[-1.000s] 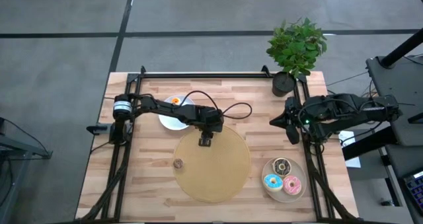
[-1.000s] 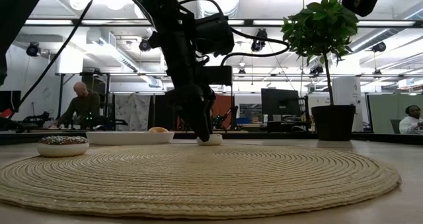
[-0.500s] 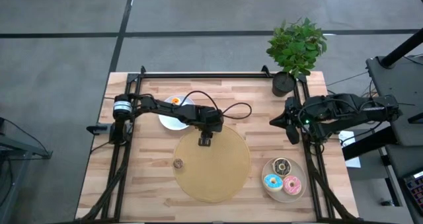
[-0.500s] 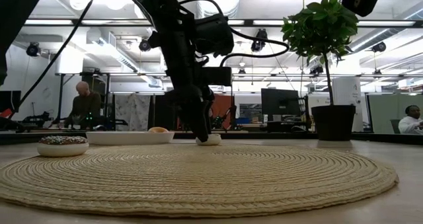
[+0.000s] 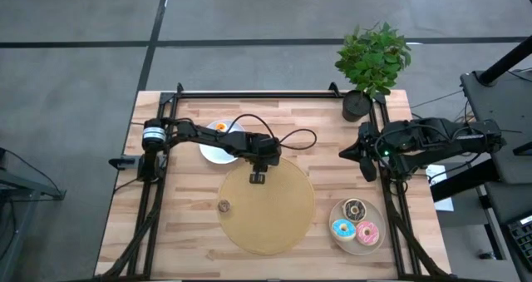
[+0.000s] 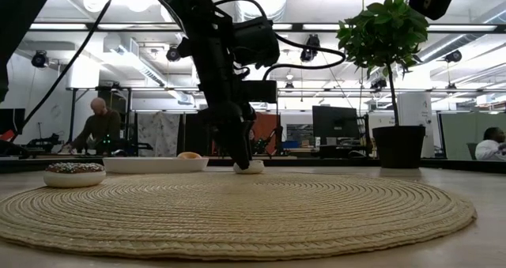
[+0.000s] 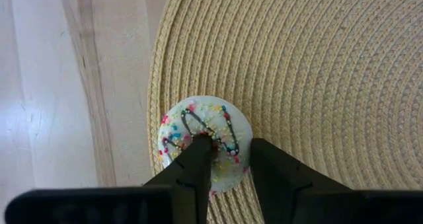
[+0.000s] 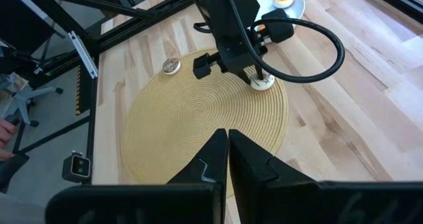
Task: Pick & Place donuts
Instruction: Put the small white donut into the white plate
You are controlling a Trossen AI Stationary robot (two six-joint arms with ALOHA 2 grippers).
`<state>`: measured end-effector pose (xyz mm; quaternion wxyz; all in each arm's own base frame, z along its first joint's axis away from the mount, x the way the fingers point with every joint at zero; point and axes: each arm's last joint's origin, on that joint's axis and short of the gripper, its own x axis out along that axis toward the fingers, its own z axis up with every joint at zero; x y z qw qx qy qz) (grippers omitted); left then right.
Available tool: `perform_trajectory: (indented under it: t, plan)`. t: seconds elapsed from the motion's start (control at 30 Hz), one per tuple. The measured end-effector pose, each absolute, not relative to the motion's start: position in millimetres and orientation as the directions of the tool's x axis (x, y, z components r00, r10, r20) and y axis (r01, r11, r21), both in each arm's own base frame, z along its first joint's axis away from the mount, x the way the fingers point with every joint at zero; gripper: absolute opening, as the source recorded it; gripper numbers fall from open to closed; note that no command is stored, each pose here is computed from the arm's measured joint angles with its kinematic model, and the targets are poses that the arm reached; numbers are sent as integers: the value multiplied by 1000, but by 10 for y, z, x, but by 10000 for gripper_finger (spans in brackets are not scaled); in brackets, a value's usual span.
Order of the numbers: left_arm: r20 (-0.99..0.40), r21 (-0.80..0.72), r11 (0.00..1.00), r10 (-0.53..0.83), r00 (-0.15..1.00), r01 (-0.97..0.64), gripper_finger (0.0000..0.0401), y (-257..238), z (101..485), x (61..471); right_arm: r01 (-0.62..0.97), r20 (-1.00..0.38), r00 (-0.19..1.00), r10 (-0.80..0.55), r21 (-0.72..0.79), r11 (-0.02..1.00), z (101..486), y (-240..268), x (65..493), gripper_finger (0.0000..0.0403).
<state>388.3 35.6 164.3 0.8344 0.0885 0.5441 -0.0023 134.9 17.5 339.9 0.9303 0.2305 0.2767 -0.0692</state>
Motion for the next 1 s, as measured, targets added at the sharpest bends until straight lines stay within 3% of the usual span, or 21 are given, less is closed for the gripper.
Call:
perform_trajectory:
  t: [0.5, 1.0]
  plan:
    - [-897, 148, 984, 93, 433, 96, 78, 371, 1892, 3990, 254, -546, 838, -1, 388, 886, 3400, 175, 1349, 9]
    - [-933, 153, 985, 116, 341, 82, 78, 433, 2052, 3939, 252, -546, 838, -1, 384, 888, 3401, 174, 1349, 9]
